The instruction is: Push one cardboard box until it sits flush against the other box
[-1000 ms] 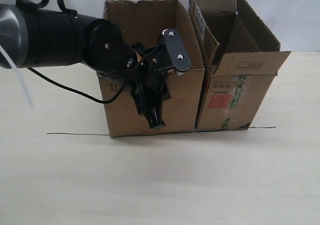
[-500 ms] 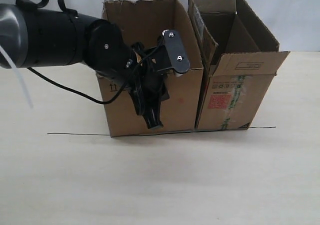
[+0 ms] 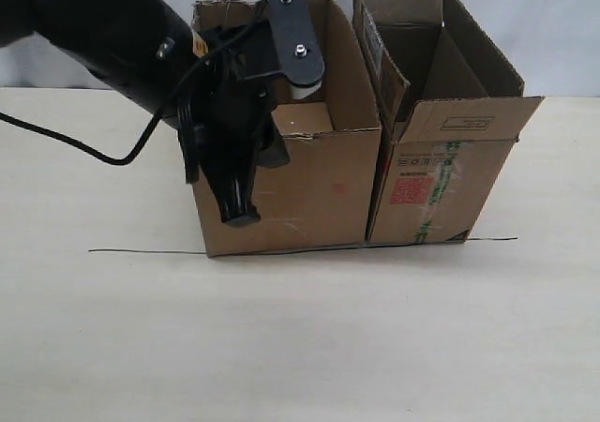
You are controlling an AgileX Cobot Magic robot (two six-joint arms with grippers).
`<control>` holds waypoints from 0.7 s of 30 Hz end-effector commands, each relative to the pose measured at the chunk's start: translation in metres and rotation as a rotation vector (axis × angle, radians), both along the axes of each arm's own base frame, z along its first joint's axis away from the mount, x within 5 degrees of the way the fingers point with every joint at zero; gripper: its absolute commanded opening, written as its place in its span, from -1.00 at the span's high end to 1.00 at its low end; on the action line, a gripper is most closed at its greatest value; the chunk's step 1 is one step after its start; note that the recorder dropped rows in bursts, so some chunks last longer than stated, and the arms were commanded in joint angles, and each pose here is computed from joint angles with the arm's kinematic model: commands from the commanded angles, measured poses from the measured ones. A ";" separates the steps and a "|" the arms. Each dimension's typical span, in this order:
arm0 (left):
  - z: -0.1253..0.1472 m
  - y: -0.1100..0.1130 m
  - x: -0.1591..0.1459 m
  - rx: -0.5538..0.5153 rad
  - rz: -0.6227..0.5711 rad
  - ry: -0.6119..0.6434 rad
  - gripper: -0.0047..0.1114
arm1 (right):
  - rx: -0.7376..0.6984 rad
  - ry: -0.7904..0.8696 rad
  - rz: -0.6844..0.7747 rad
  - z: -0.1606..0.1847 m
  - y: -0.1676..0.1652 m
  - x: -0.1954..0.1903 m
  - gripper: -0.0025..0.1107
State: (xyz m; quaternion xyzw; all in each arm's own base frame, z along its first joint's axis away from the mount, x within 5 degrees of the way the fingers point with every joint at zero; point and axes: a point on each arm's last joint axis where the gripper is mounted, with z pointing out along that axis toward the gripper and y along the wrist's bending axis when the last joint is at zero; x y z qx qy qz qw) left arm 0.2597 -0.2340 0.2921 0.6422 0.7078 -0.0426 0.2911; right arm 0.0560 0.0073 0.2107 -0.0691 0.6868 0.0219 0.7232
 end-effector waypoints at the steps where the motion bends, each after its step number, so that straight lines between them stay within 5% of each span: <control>1: -0.019 0.005 0.001 0.112 -0.034 0.023 0.92 | -0.003 0.003 -0.001 -0.001 0.000 0.000 0.87; 9: -0.038 0.023 0.024 0.260 -0.024 -0.017 0.92 | -0.003 0.003 -0.001 -0.001 0.000 0.000 0.87; 21: -0.036 0.032 0.042 0.230 0.019 -0.088 0.92 | -0.003 0.003 -0.001 -0.001 0.000 0.000 0.87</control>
